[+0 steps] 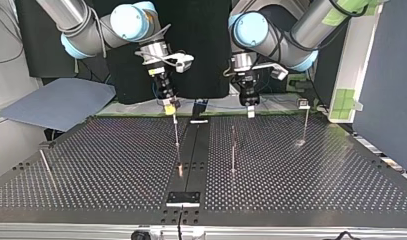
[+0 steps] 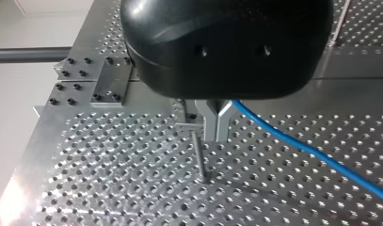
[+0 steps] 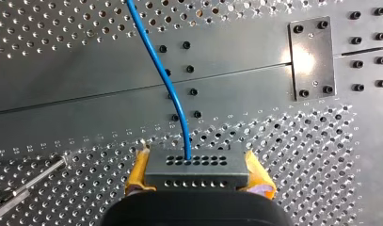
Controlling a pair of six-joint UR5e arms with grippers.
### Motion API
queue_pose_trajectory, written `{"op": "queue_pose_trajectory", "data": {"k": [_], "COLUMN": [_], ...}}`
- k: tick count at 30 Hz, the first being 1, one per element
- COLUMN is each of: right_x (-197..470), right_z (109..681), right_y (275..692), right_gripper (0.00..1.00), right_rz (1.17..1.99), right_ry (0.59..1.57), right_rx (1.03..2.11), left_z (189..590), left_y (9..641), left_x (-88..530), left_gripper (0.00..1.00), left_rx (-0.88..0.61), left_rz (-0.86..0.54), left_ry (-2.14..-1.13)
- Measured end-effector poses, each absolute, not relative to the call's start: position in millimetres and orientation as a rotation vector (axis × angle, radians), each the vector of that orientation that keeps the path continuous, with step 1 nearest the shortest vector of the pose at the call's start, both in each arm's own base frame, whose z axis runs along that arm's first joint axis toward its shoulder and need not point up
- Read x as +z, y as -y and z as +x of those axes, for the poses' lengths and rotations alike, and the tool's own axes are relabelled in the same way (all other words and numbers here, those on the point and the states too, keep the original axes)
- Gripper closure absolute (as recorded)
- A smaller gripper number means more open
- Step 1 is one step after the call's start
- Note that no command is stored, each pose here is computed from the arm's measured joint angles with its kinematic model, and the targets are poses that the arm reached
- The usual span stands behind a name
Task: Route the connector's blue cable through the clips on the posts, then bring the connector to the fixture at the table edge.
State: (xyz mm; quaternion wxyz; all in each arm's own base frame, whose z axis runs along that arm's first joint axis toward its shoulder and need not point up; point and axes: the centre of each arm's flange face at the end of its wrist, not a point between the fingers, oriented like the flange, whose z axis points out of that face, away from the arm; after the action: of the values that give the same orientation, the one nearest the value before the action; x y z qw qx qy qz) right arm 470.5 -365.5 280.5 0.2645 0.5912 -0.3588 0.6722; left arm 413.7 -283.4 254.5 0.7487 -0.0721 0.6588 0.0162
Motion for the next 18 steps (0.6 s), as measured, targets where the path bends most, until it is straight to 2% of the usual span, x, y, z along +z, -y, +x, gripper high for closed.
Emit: {"op": "queue_pose_trajectory", "data": {"k": [18], "right_x": [280], "right_z": [450], "right_y": [400], "right_gripper": [1.0], "right_rz": [1.587], "right_ry": [0.99], "right_rx": [1.791], "left_z": [447], "left_y": [268], "left_x": [268], "left_gripper": [1.0], "left_rx": [0.01], "left_rz": [-0.122], "left_ry": [-1.415]}}
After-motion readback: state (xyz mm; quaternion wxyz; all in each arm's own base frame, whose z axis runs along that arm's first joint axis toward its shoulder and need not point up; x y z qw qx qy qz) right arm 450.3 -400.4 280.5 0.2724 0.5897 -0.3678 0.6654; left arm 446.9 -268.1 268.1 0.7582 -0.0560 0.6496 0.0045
